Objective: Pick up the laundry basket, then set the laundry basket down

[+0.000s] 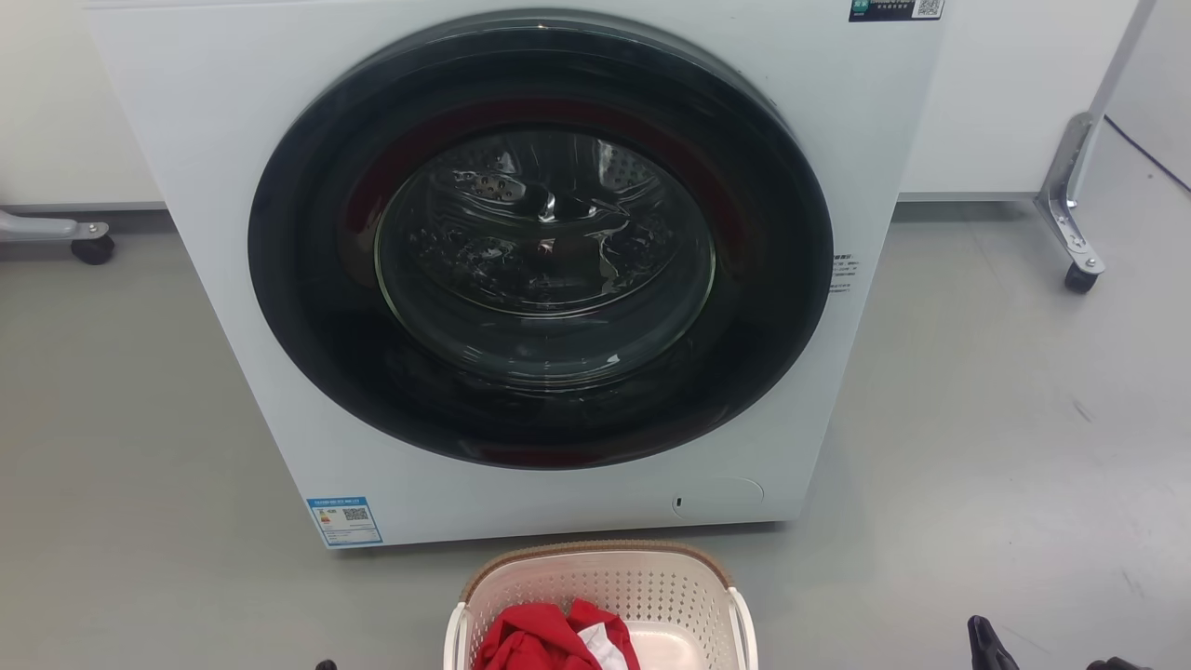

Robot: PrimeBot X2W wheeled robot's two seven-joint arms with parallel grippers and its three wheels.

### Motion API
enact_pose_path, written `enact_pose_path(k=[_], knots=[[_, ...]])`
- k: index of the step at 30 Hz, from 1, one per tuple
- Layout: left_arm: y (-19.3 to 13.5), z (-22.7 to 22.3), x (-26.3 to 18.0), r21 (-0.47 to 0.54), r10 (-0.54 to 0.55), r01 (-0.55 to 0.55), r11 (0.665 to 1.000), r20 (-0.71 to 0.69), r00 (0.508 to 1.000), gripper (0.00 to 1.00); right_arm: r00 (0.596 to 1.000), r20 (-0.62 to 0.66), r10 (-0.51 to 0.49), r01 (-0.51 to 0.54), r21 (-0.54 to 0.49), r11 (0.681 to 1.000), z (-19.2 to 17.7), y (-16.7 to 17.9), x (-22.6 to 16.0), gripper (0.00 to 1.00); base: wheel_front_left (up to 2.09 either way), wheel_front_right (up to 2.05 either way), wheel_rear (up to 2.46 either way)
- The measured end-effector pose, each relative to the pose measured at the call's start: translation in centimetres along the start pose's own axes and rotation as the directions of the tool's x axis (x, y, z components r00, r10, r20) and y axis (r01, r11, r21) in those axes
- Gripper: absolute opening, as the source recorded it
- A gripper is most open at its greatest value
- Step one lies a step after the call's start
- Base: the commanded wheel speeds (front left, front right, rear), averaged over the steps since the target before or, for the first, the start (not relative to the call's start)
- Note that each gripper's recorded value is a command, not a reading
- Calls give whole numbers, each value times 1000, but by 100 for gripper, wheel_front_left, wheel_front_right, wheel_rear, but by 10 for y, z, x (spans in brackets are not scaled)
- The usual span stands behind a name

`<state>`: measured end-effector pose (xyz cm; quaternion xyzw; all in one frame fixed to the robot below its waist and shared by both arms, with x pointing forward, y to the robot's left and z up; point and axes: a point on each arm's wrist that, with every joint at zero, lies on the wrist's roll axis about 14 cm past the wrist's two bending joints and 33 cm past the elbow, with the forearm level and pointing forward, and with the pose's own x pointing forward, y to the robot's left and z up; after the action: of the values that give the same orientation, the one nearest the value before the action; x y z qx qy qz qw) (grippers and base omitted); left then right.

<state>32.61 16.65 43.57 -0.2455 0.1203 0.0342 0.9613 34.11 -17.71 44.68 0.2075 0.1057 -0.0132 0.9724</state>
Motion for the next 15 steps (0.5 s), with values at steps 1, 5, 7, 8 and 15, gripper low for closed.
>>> enact_pose_path(k=[1,5,7,8,15], knots=[[0,1,1,-11,0,0,1000,1,1000,0,1000,-1,-2,2,14,1000,0,-1,0,0,0,0,0],[1,3,4,-71,1,-2,997,-4,1000,0,1000,-8,-12,13,78,997,1,-3,2,0,0,0,0],[2,4,4,-93,5,-6,996,-5,1000,0,1000,-7,-11,11,108,994,3,-2,4,0,0,0,0],[3,3,4,-112,8,-9,994,-11,1000,0,1000,-3,-12,13,126,992,5,-2,6,0,0,0,0],[3,7,9,-209,4,-8,978,-15,1000,0,1000,-15,-20,23,232,973,5,-5,8,0,0,0,0]])
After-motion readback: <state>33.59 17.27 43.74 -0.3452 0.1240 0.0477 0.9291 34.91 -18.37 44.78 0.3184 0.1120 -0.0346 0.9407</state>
